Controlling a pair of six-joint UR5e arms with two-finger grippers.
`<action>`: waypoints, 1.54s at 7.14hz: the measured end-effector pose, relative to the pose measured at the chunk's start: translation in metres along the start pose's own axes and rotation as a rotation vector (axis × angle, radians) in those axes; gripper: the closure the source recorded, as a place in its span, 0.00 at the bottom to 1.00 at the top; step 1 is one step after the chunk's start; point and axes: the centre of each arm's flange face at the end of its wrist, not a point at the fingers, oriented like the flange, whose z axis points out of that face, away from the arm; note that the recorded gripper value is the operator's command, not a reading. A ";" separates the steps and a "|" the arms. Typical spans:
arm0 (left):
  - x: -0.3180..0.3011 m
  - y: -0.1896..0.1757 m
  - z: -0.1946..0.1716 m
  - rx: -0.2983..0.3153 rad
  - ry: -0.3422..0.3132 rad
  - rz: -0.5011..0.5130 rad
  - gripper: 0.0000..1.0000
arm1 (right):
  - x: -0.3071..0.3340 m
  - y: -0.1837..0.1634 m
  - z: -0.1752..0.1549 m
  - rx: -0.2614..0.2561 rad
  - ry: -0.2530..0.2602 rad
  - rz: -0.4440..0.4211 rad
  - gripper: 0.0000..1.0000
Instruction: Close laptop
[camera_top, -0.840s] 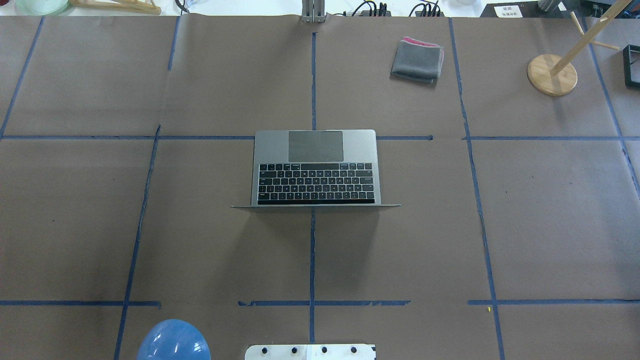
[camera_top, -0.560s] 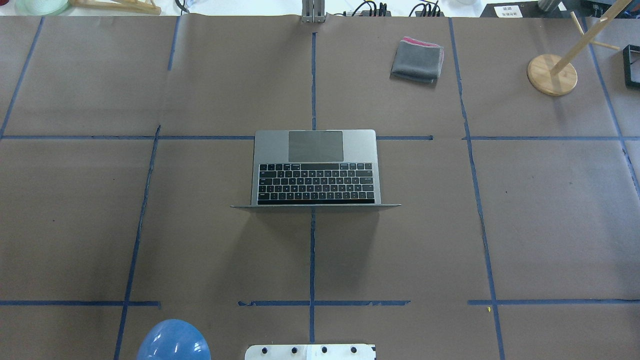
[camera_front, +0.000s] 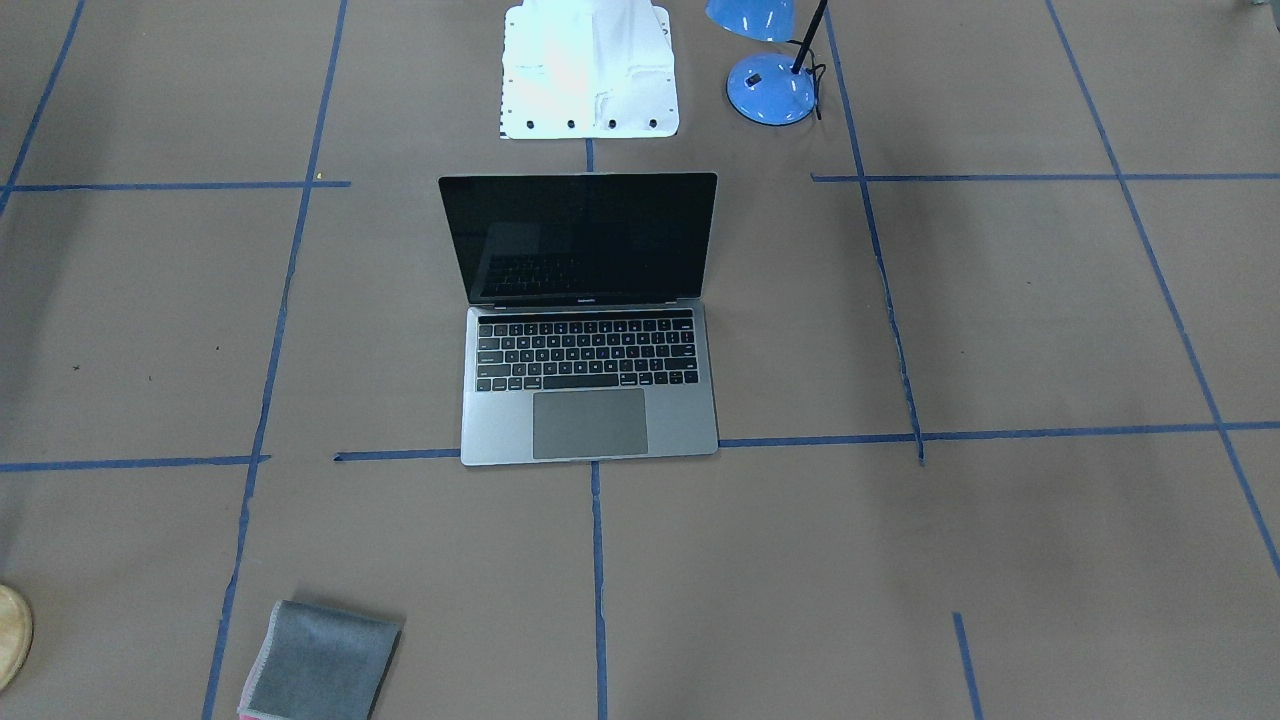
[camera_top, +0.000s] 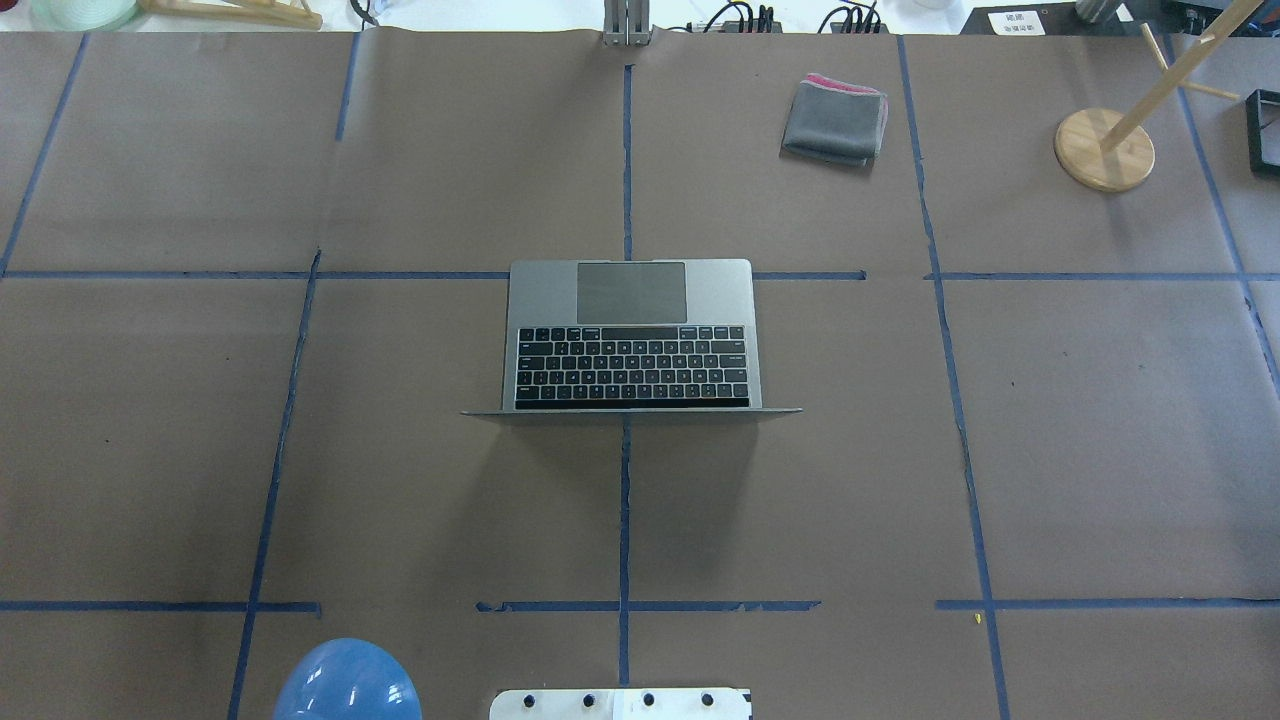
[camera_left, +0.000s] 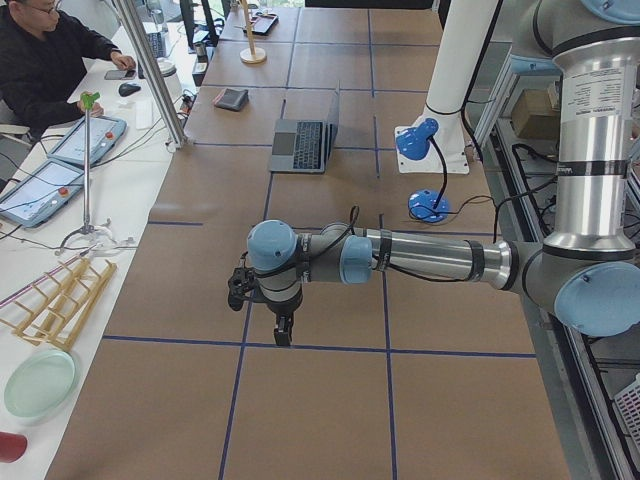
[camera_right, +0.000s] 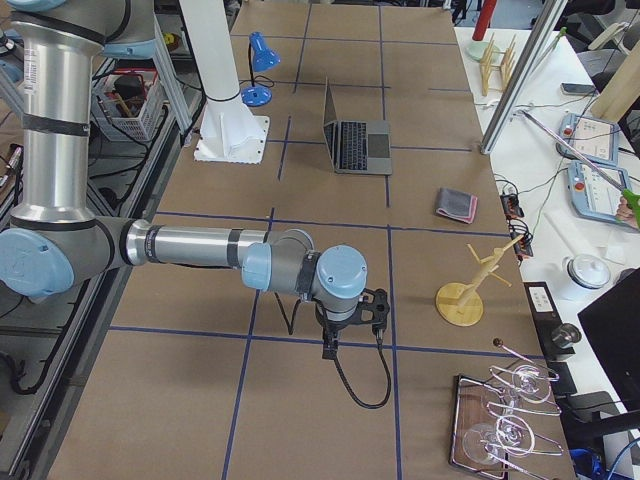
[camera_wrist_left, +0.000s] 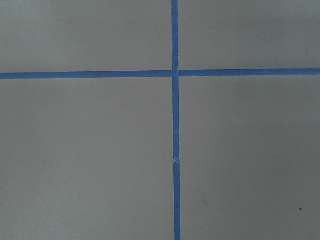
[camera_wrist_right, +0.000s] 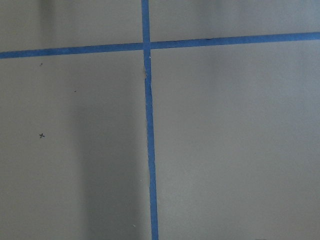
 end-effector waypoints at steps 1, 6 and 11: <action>0.000 0.000 0.000 0.000 0.000 0.000 0.00 | 0.000 0.000 0.000 0.001 -0.001 0.000 0.00; 0.003 0.000 -0.003 0.009 0.001 0.015 0.00 | -0.004 -0.002 -0.003 0.006 -0.005 -0.003 0.00; 0.121 -0.016 -0.066 0.124 0.087 0.052 0.00 | -0.032 -0.008 -0.027 0.052 -0.006 -0.056 0.00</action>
